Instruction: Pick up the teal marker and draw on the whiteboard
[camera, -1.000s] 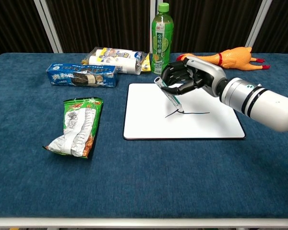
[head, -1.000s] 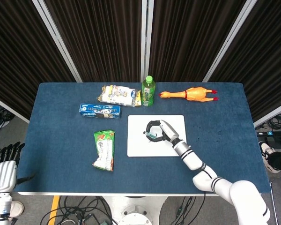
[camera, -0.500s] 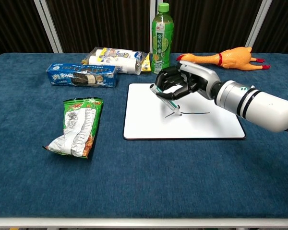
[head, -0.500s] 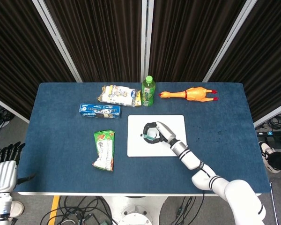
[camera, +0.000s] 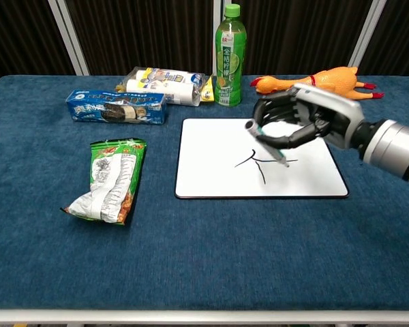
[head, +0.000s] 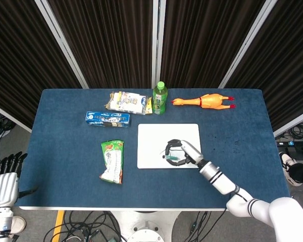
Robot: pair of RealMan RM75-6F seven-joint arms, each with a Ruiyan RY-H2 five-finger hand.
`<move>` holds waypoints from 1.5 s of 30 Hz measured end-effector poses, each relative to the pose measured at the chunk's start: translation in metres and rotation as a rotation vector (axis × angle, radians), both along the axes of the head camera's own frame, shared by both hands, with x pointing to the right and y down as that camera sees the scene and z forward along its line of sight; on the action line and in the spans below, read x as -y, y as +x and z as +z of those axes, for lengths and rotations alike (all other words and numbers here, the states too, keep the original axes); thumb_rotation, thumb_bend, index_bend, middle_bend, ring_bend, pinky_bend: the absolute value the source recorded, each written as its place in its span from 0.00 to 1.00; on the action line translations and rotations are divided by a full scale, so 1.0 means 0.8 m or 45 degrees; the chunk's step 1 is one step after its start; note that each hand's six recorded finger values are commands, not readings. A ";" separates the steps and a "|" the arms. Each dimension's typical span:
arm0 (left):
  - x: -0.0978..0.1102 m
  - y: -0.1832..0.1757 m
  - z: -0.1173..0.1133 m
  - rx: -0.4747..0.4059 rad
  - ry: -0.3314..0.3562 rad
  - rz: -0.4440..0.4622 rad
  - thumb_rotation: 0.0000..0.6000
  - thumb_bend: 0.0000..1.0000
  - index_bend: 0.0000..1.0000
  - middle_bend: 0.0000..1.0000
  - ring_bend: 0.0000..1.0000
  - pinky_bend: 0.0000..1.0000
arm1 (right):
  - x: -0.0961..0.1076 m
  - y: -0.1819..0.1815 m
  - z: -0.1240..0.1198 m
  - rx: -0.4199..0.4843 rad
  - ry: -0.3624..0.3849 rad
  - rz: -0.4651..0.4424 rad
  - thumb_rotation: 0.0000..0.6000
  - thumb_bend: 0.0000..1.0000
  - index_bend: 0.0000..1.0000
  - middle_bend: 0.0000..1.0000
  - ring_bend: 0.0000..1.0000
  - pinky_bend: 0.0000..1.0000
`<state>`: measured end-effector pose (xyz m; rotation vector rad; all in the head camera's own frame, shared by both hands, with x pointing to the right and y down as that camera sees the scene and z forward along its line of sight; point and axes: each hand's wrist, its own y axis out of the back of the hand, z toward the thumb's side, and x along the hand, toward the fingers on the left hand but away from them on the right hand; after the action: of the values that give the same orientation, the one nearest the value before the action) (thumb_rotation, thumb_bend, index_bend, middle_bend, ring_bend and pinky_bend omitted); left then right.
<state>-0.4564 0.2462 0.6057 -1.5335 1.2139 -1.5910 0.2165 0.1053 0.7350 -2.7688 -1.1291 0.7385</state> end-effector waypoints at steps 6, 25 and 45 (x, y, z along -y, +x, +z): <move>0.002 0.004 -0.003 -0.009 0.016 0.018 1.00 0.06 0.10 0.04 0.00 0.00 | 0.027 0.051 -0.012 -0.231 0.174 -0.012 1.00 0.70 0.62 0.58 0.33 0.16; -0.001 0.009 -0.008 -0.014 0.011 0.029 1.00 0.06 0.10 0.04 0.00 0.00 | 0.020 0.174 0.011 -1.321 0.650 -0.576 1.00 0.69 0.54 0.50 0.21 0.07; -0.003 0.012 -0.008 -0.022 0.039 0.033 1.00 0.06 0.10 0.04 0.00 0.00 | -0.030 0.226 -0.098 -1.169 0.610 -0.109 1.00 0.60 0.02 0.24 0.01 0.00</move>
<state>-0.4467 0.2487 0.5995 -1.5406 1.2173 -1.5385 0.3974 0.1289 0.6569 -1.7248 -0.8149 1.3061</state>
